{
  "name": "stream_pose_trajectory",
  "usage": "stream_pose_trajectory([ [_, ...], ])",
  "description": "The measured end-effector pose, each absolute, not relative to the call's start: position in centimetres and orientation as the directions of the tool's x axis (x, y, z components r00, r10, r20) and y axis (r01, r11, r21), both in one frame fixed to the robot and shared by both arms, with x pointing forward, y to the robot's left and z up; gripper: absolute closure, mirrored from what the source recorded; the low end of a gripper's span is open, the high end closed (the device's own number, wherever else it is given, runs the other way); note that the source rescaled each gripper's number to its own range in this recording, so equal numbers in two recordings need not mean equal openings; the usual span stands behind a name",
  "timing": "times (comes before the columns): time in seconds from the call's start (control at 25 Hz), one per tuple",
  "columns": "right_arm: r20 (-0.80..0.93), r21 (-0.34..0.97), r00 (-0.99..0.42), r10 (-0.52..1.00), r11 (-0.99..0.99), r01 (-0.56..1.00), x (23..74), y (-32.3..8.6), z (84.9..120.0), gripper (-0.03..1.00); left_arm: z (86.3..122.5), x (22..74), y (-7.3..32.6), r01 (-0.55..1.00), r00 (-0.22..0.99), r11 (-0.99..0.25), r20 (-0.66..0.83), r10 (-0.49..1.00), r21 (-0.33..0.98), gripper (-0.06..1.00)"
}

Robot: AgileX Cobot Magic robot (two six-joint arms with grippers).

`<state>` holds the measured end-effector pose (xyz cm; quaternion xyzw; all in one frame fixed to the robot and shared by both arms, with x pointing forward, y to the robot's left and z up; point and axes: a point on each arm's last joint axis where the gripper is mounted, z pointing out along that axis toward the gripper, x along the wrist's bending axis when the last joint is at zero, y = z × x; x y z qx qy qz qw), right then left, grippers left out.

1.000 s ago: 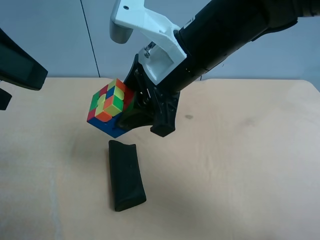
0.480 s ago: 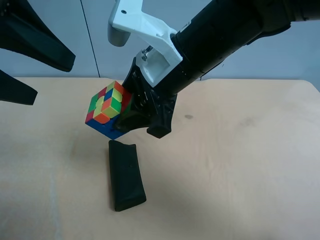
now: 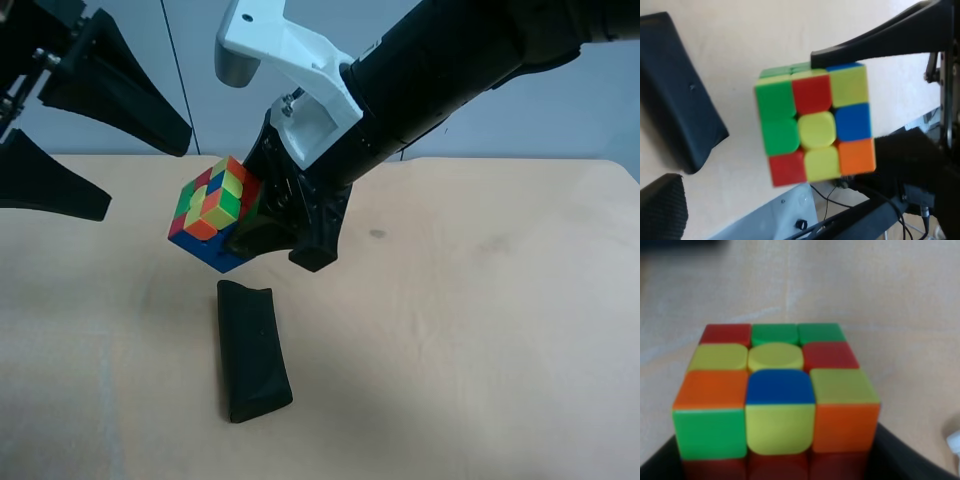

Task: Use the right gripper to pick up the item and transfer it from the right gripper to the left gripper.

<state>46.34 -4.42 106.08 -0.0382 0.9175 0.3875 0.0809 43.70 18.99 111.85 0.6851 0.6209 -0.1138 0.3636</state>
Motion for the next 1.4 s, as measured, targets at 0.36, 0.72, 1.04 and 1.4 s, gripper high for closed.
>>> stream_pose_trajectory([
  [0.36,-0.178,0.705,-0.984,-0.007,0.697,-0.133,46.3,-4.4,106.1,0.95,110.8,44.8,16.8,0.935,0.193,0.05,-0.621,0.76,0.352,-0.05],
  [0.72,-0.177,0.705,-0.984,-0.007,0.696,-0.132,46.3,-4.4,106.1,0.95,109.6,45.8,16.3,0.947,0.162,0.054,-0.618,0.769,0.317,-0.05],
  [1.04,-0.177,0.705,-0.984,-0.007,0.696,-0.132,46.3,-4.4,106.1,0.95,109.3,46.0,16.2,0.951,0.154,0.052,-0.616,0.773,0.304,-0.05],
  [1.4,-0.177,0.705,-0.984,-0.007,0.696,-0.132,46.3,-4.4,106.1,0.95,107.8,46.4,14.9,0.965,0.16,0.003,-0.601,0.783,0.261,-0.05],
])
